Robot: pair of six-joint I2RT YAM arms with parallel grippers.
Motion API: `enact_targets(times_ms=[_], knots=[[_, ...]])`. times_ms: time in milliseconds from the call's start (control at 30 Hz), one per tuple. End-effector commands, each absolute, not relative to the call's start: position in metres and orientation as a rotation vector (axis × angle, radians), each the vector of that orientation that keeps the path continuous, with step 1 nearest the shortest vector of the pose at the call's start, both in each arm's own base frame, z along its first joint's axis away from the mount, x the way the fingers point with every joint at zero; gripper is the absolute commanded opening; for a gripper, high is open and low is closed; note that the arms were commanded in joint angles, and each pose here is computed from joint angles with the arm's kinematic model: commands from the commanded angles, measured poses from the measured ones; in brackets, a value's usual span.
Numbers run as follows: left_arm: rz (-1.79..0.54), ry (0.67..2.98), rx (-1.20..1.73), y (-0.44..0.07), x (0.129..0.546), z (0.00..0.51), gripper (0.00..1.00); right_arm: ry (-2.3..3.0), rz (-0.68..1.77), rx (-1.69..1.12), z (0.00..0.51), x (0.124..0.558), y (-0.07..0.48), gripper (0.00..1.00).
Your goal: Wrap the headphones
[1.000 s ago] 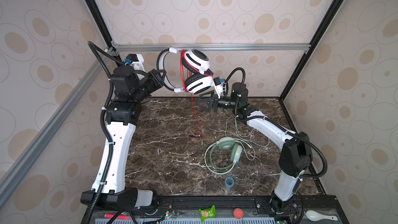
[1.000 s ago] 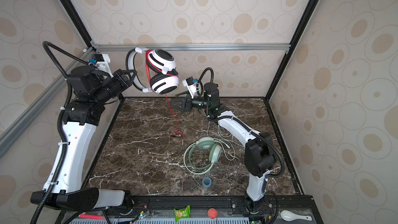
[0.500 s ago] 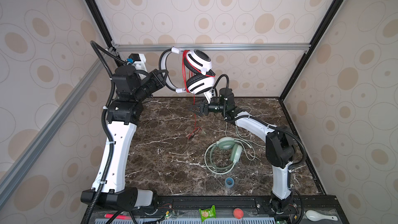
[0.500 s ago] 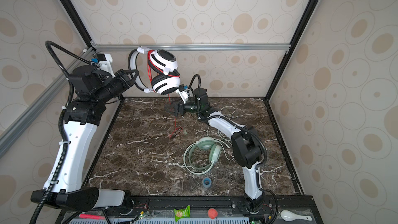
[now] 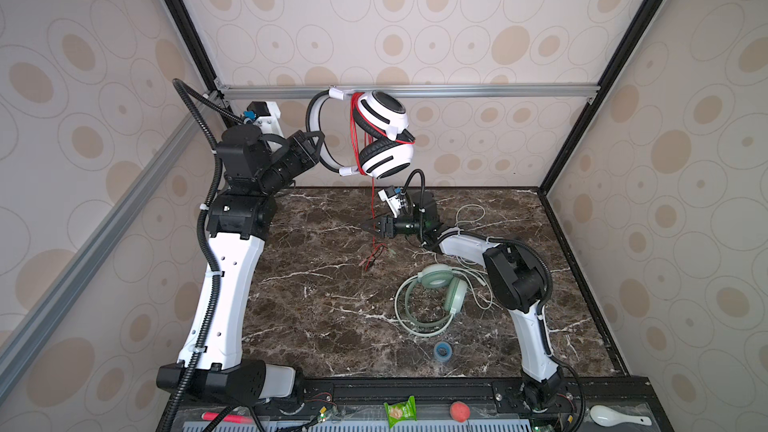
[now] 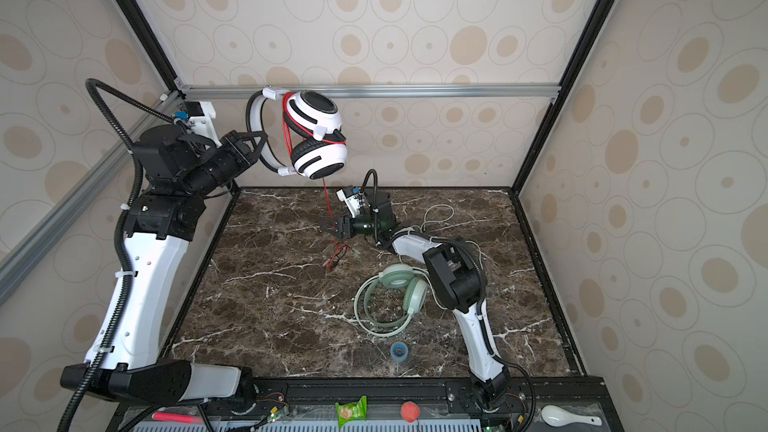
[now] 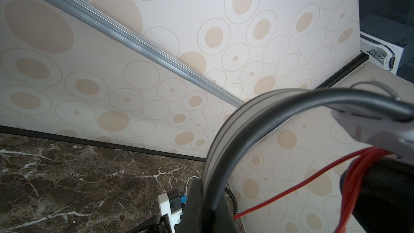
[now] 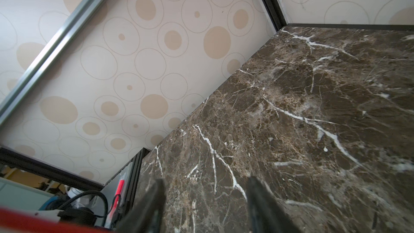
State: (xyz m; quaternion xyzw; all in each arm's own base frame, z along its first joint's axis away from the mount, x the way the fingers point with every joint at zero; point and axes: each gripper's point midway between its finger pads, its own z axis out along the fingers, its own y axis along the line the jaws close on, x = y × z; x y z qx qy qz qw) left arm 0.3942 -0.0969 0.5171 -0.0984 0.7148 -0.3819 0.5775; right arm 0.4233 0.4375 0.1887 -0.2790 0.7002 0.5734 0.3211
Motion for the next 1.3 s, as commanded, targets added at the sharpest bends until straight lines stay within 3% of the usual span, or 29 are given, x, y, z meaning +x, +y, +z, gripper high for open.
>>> enact_targets(times_ms=[0,200,333,767,1033,1267], knots=[[-0.938,1.519,-0.234,-0.094,0.382,0.566,0.0,1.806,1.538,-0.733,0.193,0.418,0.443,0.35],[-0.839,1.471,-0.35,-0.071,0.393,0.565,0.0,1.897,1.442,-0.753,0.184,0.39,0.424,0.09],[-0.742,1.422,-0.453,-0.048,0.404,0.552,0.0,1.964,1.329,-0.821,0.185,0.356,0.411,0.0],[-0.523,1.429,-0.61,-0.014,0.436,0.492,0.0,1.984,1.035,-1.199,0.227,0.254,0.39,0.0],[-0.543,1.431,-0.636,-0.015,0.447,0.487,0.0,1.985,0.971,-1.308,0.238,0.229,0.395,0.0],[-0.393,1.461,-0.652,0.0,0.454,0.466,0.0,1.921,0.929,-1.47,0.266,0.201,0.406,0.0]])
